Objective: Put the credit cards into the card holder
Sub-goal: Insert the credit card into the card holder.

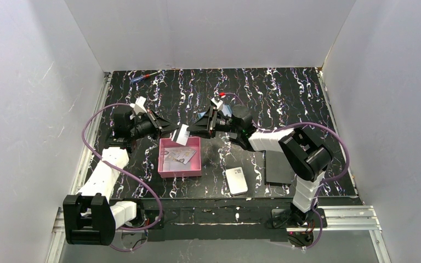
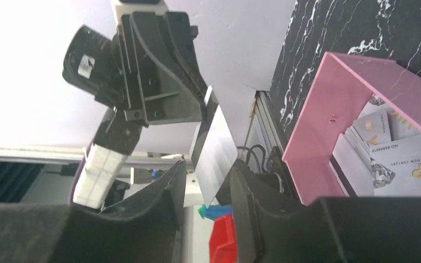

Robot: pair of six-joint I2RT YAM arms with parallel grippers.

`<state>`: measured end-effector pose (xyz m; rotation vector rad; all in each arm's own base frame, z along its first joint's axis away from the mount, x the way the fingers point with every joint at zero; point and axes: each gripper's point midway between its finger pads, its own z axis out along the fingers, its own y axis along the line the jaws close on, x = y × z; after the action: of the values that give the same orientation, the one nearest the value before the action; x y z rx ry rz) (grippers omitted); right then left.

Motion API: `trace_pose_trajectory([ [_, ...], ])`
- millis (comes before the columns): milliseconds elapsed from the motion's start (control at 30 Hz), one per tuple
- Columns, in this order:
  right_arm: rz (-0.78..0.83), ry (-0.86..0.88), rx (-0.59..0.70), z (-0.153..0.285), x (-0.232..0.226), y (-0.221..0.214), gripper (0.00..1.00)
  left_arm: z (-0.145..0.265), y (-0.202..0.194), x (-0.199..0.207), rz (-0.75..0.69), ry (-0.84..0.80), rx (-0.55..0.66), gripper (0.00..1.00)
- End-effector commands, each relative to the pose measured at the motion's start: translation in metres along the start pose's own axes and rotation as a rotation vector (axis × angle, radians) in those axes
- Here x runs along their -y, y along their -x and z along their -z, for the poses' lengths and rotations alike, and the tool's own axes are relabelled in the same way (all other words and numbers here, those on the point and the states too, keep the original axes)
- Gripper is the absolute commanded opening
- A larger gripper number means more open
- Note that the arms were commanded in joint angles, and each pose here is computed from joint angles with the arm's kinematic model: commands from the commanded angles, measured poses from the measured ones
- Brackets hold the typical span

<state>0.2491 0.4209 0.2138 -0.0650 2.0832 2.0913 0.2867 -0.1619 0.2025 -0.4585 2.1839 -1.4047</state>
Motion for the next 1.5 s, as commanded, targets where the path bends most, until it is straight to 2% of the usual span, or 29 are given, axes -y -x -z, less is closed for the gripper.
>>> trace_pose_trajectory([
  [0, 0.028, 0.128, 0.044, -0.009, -0.038, 0.016, 0.4, -0.002, 0.008, 0.029, -0.031, -0.062, 0.042, 0.0],
  [67, 0.02, 0.152, 0.044, -0.008, -0.041, 0.017, 0.24, -0.004, 0.01, 0.035, -0.023, -0.084, 0.052, 0.0],
  [133, 0.007, 0.169, 0.051, -0.005, -0.042, 0.019, 0.01, -0.006, 0.011, 0.036, -0.024, -0.084, 0.052, 0.0],
  [267, 0.017, 0.185, 0.088, 0.007, -0.04, 0.033, 0.01, -0.013, 0.004, 0.04, 0.001, -0.098, -0.009, 0.0],
  [300, 0.033, 0.191, 0.091, 0.011, -0.042, 0.037, 0.01, -0.015, 0.001, 0.042, 0.01, -0.107, -0.036, 0.06],
  [400, 0.082, 0.218, 0.064, 0.022, -0.045, 0.05, 0.01, -0.016, -0.004, 0.055, 0.02, -0.154, -0.121, 0.36],
  [467, 0.076, 0.28, 0.016, 0.028, -0.05, 0.05, 0.01, -0.021, -0.002, 0.067, 0.008, -0.185, -0.159, 0.24],
  [567, 0.092, 0.265, -0.015, 0.031, -0.046, 0.05, 0.01, -0.026, 0.001, 0.066, 0.0, -0.187, -0.166, 0.03],
  [600, 0.086, 0.238, 0.004, 0.036, -0.038, 0.056, 0.01, -0.03, 0.002, 0.063, -0.001, -0.178, -0.162, 0.0],
  [633, 0.067, 0.116, 0.055, 0.044, -0.01, 0.073, 0.11, -0.036, 0.008, 0.056, -0.02, -0.15, -0.121, 0.0],
  [667, 0.157, -0.063, 0.109, 0.056, 0.023, 0.09, 0.25, -0.045, 0.015, 0.044, -0.038, -0.107, -0.077, 0.0],
  [700, 0.208, -0.372, 0.137, 0.077, 0.073, 0.11, 0.39, -0.062, 0.021, 0.028, -0.054, -0.045, -0.038, 0.0],
  [767, 0.366, -0.615, 0.118, 0.101, 0.104, 0.132, 0.46, -0.099, 0.025, 0.013, -0.1, 0.033, -0.025, 0.0],
  [800, 0.388, -0.652, 0.105, 0.104, 0.111, 0.14, 0.46, -0.112, 0.029, 0.009, -0.14, 0.063, -0.004, 0.0],
  [900, 0.42, -0.73, 0.042, 0.11, 0.133, 0.146, 0.44, -0.136, 0.044, -0.001, -0.141, 0.098, 0.025, 0.0],
  [967, 0.437, -0.748, 0.029, 0.109, 0.143, 0.152, 0.38, -0.151, 0.052, -0.008, -0.124, 0.112, 0.021, 0.0],
  [1133, 0.479, -0.821, 0.011, 0.113, 0.16, 0.167, 0.14, -0.176, 0.064, -0.026, -0.109, 0.152, 0.03, 0.0],
  [1267, 0.505, -0.88, 0.004, 0.118, 0.169, 0.175, 0.08, -0.188, 0.059, -0.034, -0.099, 0.173, 0.018, 0.0],
  [1467, 0.496, -0.928, -0.006, 0.128, 0.186, 0.178, 0.05, -0.203, 0.046, -0.04, -0.097, 0.18, -0.015, 0.0],
])
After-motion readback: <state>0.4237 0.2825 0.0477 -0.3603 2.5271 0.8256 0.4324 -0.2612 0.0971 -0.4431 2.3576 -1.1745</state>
